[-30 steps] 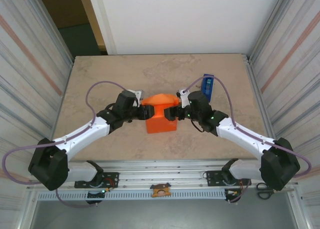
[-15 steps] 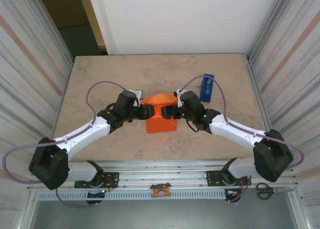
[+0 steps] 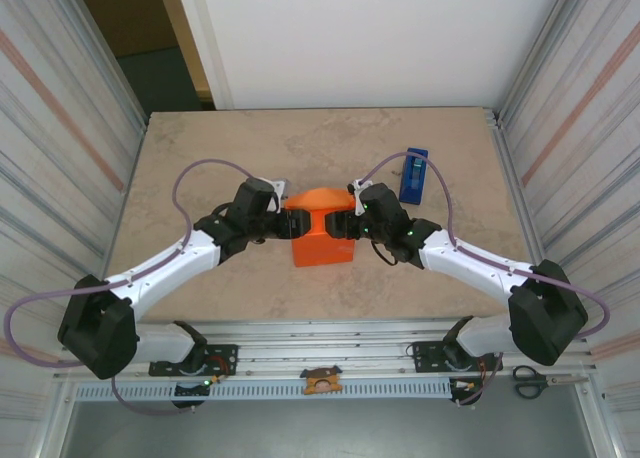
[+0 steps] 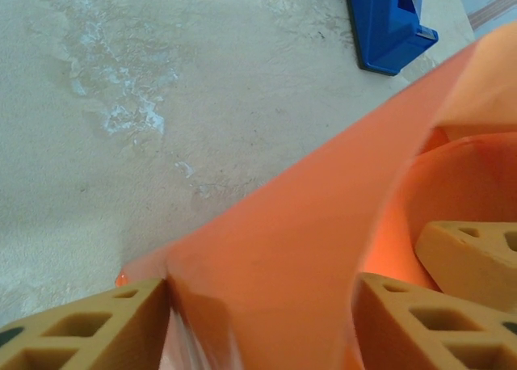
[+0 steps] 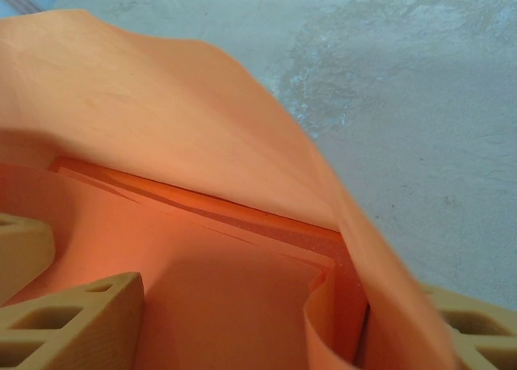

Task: Wrap the gift box in paper
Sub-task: Fold the wrapping paper for the gift box.

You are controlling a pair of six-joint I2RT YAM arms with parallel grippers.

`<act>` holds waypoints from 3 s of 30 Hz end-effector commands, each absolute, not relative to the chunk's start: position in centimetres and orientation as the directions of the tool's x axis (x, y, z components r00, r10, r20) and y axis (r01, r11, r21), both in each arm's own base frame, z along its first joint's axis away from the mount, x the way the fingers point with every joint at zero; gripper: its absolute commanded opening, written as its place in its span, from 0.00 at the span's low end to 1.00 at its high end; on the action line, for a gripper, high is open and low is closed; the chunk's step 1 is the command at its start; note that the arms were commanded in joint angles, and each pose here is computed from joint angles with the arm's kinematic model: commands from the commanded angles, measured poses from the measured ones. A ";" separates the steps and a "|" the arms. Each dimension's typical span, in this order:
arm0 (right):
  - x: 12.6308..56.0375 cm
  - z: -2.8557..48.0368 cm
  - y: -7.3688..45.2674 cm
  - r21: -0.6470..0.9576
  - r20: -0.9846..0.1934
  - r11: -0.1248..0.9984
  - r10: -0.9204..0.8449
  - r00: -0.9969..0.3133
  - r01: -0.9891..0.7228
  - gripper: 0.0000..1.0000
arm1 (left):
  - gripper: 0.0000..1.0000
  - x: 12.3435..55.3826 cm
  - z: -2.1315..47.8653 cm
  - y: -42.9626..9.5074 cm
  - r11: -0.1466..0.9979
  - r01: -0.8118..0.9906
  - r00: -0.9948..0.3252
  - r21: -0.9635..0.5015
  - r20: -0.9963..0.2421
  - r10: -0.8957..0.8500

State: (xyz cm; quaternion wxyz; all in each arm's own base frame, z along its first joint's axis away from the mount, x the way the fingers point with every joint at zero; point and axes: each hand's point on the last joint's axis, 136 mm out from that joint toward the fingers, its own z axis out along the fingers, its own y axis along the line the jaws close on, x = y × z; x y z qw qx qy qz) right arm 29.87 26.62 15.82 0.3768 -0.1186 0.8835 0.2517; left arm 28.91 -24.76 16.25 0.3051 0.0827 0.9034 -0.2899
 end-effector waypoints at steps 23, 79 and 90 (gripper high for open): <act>29.1 13.9 25.1 0.298 -0.669 0.879 -0.086 -0.738 -0.372 0.70 | 0.75 29.2 14.2 -24.4 0.855 0.302 -0.810 -0.422 -0.586 -0.003; 30.3 17.1 23.3 0.173 -0.821 0.888 -0.109 -0.561 -0.425 0.12 | 0.63 28.0 12.6 -24.5 0.848 0.306 -0.844 -0.432 -0.536 0.031; 30.6 17.7 24.1 0.202 -0.822 0.882 -0.084 -0.563 -0.427 0.02 | 0.63 27.9 12.6 -24.5 0.846 0.306 -0.845 -0.437 -0.534 0.029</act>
